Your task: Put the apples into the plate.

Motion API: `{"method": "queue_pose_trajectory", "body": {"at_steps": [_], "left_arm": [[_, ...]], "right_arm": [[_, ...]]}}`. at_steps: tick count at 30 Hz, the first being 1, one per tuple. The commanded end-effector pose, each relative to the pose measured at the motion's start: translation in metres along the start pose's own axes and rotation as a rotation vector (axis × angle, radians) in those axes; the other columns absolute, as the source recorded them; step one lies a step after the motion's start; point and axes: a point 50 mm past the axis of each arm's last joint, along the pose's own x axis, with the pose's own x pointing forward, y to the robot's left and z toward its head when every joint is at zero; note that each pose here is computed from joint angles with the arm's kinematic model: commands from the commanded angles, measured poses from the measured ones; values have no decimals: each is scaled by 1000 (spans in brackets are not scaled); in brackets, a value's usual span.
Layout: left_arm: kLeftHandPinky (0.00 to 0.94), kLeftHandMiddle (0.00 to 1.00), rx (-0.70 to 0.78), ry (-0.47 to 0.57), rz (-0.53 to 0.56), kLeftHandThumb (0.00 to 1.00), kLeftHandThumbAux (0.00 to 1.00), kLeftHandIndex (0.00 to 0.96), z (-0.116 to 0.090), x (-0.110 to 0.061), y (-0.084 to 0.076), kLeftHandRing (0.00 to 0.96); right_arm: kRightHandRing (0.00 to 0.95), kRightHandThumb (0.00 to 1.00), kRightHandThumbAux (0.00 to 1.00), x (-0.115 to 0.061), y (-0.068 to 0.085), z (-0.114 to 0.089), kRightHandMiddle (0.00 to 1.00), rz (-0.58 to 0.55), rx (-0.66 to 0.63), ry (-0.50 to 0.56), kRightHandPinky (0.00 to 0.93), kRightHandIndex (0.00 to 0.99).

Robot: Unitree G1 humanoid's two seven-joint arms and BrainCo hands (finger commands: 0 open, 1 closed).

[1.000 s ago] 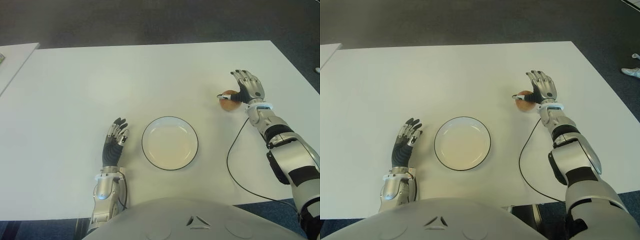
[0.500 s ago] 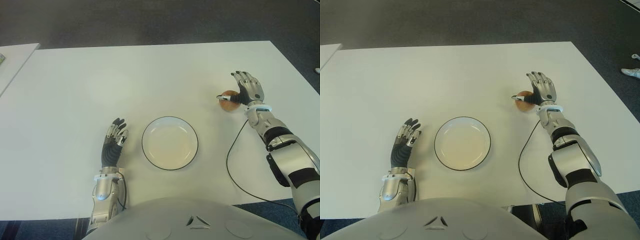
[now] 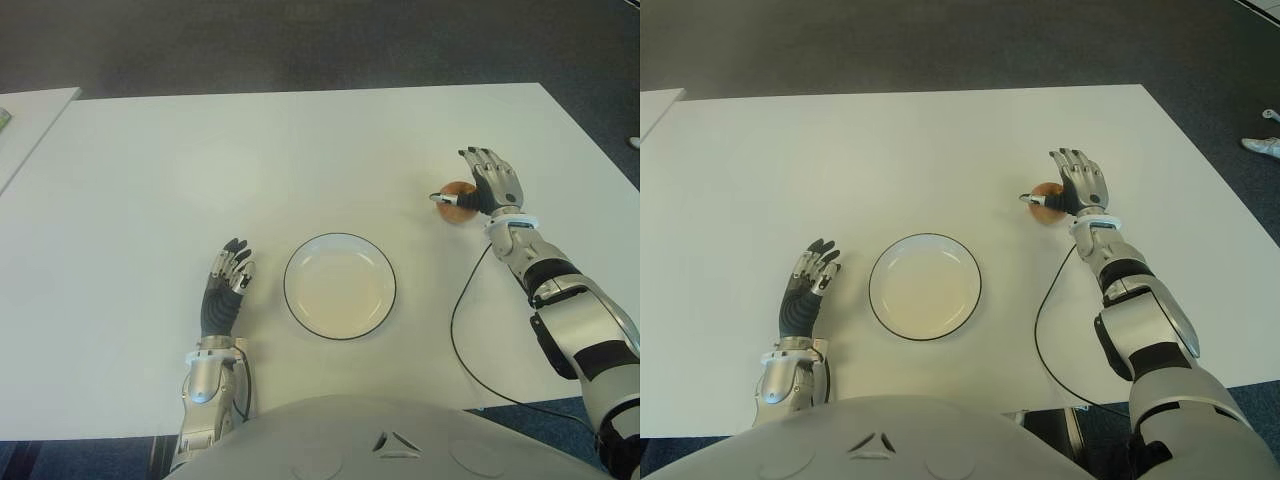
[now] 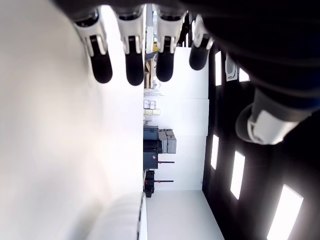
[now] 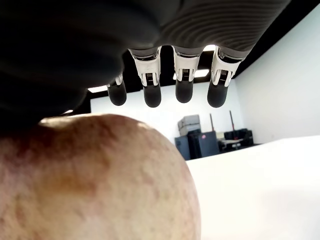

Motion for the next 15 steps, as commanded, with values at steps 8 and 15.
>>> {"method": "queue_pose_trajectory", "body": {"at_steps": [8, 15], "left_arm": [[206, 151, 12, 61, 6, 93, 521, 127, -8, -7, 6, 168], [186, 148, 22, 59, 6, 80, 522, 122, -7, -8, 7, 162]], "right_arm": [[0, 258, 358, -27, 37, -1, 24, 157, 18, 26, 0, 17], [0, 249, 358, -31, 41, 2, 26, 159, 42, 21, 0, 22]]}}
